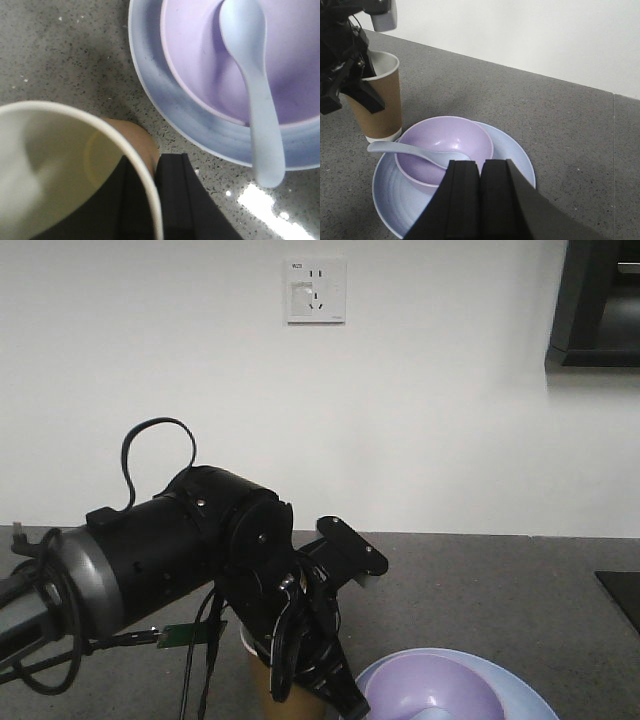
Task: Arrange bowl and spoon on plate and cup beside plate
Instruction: 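Grasp the brown paper cup with the left gripper and carry it beside the plate, then set the cup down beside the plate and open the left gripper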
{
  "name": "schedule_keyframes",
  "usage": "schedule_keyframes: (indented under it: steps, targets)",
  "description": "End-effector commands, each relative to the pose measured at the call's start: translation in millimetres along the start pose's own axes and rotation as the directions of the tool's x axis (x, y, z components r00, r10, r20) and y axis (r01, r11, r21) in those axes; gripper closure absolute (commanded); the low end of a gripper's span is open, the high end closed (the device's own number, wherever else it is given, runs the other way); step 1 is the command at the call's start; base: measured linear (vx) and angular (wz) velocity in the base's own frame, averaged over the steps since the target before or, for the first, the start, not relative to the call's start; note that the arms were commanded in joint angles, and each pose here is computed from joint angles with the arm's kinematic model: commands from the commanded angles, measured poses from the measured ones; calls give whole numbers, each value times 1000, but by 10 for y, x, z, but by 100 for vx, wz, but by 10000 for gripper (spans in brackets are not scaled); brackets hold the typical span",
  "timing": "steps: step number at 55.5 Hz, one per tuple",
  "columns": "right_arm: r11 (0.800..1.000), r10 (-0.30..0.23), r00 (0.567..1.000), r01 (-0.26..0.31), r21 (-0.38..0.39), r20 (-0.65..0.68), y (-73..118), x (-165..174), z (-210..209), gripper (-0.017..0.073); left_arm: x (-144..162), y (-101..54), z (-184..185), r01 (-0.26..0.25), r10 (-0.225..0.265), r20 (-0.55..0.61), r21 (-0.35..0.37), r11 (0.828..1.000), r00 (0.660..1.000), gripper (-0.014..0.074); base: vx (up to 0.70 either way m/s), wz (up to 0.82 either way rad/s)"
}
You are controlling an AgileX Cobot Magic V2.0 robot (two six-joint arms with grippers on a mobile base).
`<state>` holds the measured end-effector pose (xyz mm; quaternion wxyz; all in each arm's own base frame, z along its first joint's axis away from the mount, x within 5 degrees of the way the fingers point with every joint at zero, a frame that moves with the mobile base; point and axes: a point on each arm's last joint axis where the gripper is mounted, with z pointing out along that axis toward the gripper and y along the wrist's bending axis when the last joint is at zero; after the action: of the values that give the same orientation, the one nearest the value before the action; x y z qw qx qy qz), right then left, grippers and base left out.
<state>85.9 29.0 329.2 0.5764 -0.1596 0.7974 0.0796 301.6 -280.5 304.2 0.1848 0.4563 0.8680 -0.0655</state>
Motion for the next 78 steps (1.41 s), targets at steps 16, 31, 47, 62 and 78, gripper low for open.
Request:
schedule_keyframes:
  steps: [16,31,47,62,78]
  targets:
    - [999,-11,994,7,35,105,-31,-157,-43,568,-76,-12,-289,13,-11,104,-11,1000,995,148,0,0]
    - [999,-11,994,7,35,107,-32,-158,-43,568,-91,-12,-408,17,-17,93,-9,1000,995,41,0,0]
    - [999,-11,994,7,35,107,-32,-158,-43,568,-222,3,-1053,29,-19,223,-40,999,975,67,0,0]
    - [999,-11,995,7,33,103,-30,-154,-42,568,-12,46,-1923,92,-8,406,-188,978,914,503,0,0]
    - [1000,-5,999,5,7,46,-7,-102,-38,568,560,-105,-2745,125,47,628,-227,966,777,598,0,0]
